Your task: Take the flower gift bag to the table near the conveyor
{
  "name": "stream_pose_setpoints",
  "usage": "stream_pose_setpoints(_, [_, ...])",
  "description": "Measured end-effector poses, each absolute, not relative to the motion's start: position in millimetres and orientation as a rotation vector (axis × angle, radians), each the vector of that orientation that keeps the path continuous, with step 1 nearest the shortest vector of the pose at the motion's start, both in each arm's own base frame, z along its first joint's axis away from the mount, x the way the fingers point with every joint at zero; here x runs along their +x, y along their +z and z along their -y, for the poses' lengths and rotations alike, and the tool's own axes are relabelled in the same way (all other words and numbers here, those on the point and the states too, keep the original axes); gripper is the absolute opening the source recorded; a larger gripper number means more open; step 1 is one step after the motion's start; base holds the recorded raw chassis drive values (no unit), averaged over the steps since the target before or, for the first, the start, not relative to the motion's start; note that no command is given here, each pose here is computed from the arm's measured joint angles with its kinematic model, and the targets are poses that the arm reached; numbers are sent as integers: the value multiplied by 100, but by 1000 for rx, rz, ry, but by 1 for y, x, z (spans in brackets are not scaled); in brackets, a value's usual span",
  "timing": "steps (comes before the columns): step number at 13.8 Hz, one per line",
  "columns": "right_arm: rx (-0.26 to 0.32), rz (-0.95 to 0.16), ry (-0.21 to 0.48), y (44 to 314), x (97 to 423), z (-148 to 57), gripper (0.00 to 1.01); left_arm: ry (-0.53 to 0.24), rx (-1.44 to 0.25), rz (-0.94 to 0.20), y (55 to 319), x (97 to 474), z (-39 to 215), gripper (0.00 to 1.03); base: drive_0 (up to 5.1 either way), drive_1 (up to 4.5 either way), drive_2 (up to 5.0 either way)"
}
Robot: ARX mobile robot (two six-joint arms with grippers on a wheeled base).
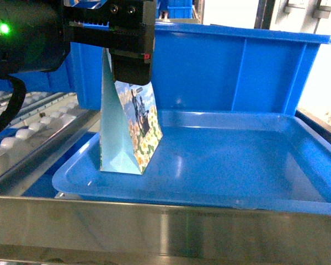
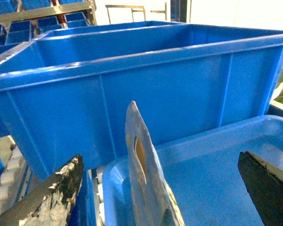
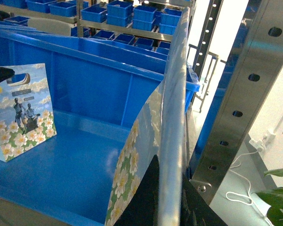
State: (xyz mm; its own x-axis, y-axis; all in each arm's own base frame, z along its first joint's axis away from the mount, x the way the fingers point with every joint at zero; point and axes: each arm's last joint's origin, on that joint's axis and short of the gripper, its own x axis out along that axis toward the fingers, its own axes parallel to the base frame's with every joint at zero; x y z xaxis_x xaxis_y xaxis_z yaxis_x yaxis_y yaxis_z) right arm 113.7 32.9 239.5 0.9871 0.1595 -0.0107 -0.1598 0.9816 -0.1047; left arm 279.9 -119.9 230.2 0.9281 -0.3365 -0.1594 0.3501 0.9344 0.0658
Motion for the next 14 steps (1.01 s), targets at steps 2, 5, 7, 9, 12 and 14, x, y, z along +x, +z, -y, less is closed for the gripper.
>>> stream_pose_setpoints(2, [-105, -3, 161, 239, 114, -33, 2, -347, 91, -163, 226, 281, 122, 98, 0, 0, 0])
stream_pose_setpoints(5, [-105, -3, 161, 239, 114, -33, 2, -329, 90, -190, 216, 283, 121, 97, 0, 0, 0])
stream_pose_setpoints(7, [-106, -3, 161, 239, 114, -33, 2, -319, 87, -198, 215, 282, 122, 74, 0, 0, 0])
stream_pose_setpoints(9, [-105, -3, 161, 239, 114, -33, 2, -319, 92, -211, 212, 281, 124, 53, 0, 0, 0])
stream_pose_setpoints(12, [-106, -3, 161, 239, 114, -33, 2, -315, 92, -211, 212, 280, 124, 17, 0, 0, 0])
stream_pose_setpoints(14, [-106, -3, 161, 239, 114, -33, 2, -308, 86, -208, 212, 281, 124, 2, 0, 0, 0])
